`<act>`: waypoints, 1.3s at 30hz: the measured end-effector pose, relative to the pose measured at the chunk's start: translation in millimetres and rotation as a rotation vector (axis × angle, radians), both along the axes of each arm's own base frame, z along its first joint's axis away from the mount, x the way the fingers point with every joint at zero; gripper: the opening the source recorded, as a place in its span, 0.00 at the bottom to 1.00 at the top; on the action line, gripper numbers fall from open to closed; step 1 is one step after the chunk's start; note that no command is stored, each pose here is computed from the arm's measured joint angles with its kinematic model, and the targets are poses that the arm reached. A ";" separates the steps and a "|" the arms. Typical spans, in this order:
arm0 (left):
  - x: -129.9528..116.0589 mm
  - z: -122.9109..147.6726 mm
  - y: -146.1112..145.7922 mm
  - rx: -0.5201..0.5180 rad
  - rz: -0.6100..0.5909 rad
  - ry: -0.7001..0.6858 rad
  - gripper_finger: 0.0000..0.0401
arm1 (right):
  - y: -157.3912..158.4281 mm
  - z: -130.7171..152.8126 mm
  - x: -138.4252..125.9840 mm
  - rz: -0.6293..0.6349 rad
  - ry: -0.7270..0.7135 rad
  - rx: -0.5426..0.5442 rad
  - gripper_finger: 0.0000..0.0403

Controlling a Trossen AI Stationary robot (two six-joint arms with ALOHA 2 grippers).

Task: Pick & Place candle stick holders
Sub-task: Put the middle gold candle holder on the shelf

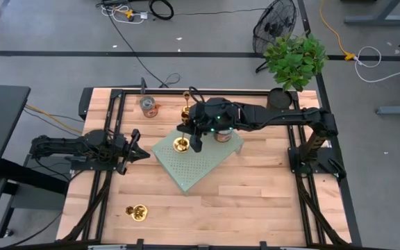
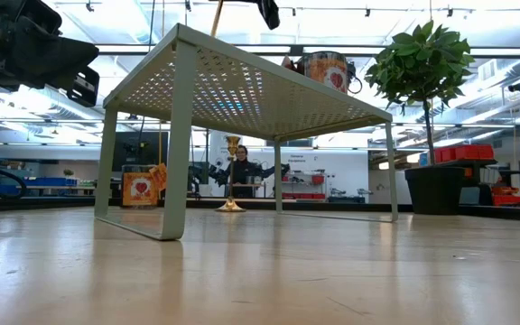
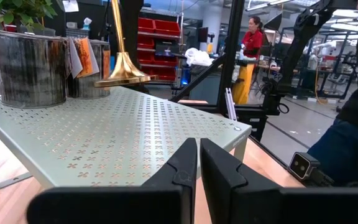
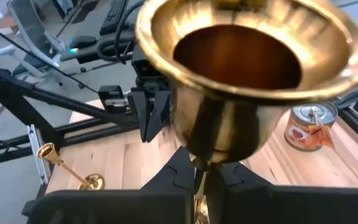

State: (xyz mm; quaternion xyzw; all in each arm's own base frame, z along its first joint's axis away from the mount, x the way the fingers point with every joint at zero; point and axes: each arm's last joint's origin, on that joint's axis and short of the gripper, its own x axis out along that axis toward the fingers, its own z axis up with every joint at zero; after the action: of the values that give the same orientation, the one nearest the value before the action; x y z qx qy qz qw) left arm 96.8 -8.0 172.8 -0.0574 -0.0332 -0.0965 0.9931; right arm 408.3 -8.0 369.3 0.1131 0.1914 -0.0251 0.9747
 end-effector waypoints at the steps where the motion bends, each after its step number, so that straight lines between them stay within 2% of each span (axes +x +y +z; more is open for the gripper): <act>1: 0.0 0.0 0.0 0.000 0.000 0.001 0.06 | 0.0 0.1 0.0 0.001 -0.001 -0.001 0.03; 4: 0.0 0.0 0.0 0.000 0.000 0.000 0.06 | 0.7 1.1 0.1 0.041 -0.010 -0.064 0.03; 9: 0.0 0.0 0.0 0.000 0.000 0.000 0.06 | 15.9 1.0 -0.1 0.257 -0.029 -0.267 0.03; 12: 0.0 0.1 0.0 0.000 0.000 0.000 0.06 | 26.3 -1.1 1.4 0.347 -0.044 -0.268 0.03; 15: 0.0 0.0 0.0 0.000 0.000 0.000 0.06 | 30.8 -5.9 4.1 0.381 -0.038 -0.238 0.03; 28: 0.0 -0.1 0.0 0.000 0.000 0.001 0.06 | 32.3 -32.4 17.1 0.393 0.056 -0.217 0.03; 34: 0.0 0.1 0.0 0.000 0.000 0.000 0.06 | 29.8 -33.6 18.2 0.316 0.072 -0.249 0.03; 39: 0.0 -0.1 0.0 0.000 0.000 0.001 0.06 | 21.7 -35.9 17.3 0.252 0.110 -0.181 0.03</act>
State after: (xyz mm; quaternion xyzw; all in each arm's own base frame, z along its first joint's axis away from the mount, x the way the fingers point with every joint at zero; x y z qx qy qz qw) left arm 96.8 -8.0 172.7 -0.0574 -0.0329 -0.0964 0.9931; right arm 425.6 13.7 333.5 -0.0014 0.2539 0.0741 0.9644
